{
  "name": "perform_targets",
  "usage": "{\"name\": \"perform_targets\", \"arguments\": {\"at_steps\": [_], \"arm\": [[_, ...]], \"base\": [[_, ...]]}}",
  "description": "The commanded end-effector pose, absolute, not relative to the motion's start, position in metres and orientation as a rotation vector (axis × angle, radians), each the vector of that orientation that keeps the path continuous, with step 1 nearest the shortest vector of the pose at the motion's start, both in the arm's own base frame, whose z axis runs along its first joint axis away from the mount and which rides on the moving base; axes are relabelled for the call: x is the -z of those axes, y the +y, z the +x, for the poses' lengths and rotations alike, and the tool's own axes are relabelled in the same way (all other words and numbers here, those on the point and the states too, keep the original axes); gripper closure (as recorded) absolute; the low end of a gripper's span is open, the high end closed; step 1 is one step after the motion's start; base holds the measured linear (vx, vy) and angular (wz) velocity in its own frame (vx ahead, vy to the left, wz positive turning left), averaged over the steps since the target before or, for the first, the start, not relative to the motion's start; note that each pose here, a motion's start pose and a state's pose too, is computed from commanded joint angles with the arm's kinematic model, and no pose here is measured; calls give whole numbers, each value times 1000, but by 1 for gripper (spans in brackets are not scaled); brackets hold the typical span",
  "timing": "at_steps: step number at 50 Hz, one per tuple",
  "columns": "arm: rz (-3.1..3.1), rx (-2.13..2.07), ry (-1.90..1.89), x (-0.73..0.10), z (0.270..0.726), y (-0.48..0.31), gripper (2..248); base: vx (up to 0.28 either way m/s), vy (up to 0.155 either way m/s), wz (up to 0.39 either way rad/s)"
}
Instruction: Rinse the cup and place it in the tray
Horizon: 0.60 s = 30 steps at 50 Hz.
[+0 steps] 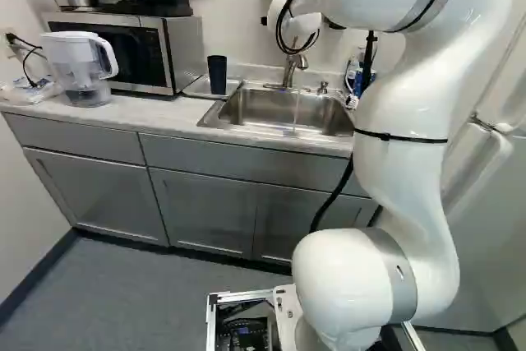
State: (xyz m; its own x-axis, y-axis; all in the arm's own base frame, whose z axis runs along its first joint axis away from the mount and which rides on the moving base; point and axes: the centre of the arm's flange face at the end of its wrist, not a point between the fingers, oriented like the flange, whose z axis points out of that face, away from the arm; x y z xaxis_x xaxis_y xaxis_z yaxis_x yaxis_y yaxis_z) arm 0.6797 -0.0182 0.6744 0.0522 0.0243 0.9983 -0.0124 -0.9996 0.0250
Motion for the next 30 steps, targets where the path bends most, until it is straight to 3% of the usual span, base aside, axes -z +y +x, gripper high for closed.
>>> {"name": "perform_targets", "arguments": {"at_steps": [30], "arm": [[2357, -2037, 13, -665, 688, -17, 3]], "base": [[0, 0, 0]]}}
